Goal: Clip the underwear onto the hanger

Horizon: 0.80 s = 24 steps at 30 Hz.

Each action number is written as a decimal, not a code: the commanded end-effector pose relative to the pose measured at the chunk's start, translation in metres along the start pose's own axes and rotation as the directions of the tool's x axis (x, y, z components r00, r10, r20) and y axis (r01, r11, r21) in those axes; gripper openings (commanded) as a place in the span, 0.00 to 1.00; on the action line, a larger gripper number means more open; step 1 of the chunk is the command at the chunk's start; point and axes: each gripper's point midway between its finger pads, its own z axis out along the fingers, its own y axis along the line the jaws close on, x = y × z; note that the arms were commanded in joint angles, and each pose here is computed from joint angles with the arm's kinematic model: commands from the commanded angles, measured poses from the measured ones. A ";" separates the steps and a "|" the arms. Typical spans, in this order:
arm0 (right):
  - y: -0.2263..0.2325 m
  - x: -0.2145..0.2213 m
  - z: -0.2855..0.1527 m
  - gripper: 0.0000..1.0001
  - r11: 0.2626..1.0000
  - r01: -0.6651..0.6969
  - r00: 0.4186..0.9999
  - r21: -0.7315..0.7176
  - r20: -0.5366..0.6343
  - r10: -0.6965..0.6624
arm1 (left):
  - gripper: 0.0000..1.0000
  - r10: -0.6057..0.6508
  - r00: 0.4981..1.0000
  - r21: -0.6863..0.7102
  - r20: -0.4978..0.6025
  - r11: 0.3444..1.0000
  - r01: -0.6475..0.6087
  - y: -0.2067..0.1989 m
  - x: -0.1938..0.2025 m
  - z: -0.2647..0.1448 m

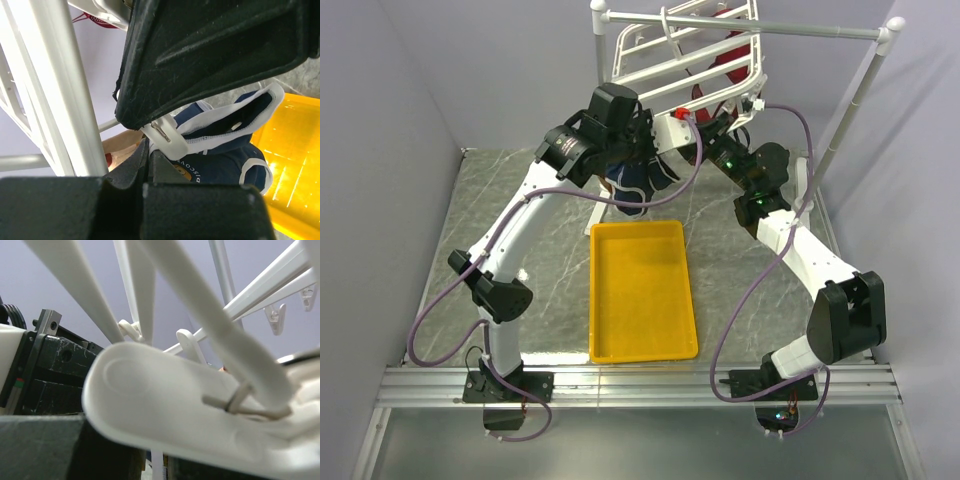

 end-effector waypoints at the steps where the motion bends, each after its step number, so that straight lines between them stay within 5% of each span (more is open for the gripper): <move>1: 0.000 0.003 0.004 0.00 0.989 0.145 0.989 -0.013 -0.016 -0.145 | 0.00 -0.038 0.996 0.005 0.078 0.999 0.038 -0.003 -0.025 -0.007; 11: 0.008 0.005 0.008 0.00 0.986 0.164 0.986 -0.044 -0.015 -0.165 | 0.00 -0.085 0.995 0.019 0.053 0.996 0.084 -0.012 -0.018 0.004; 24: 0.005 0.006 0.009 0.00 0.983 0.180 0.983 -0.036 -0.019 -0.181 | 0.00 -0.331 0.943 -0.016 0.024 0.943 0.331 -0.017 -0.013 0.015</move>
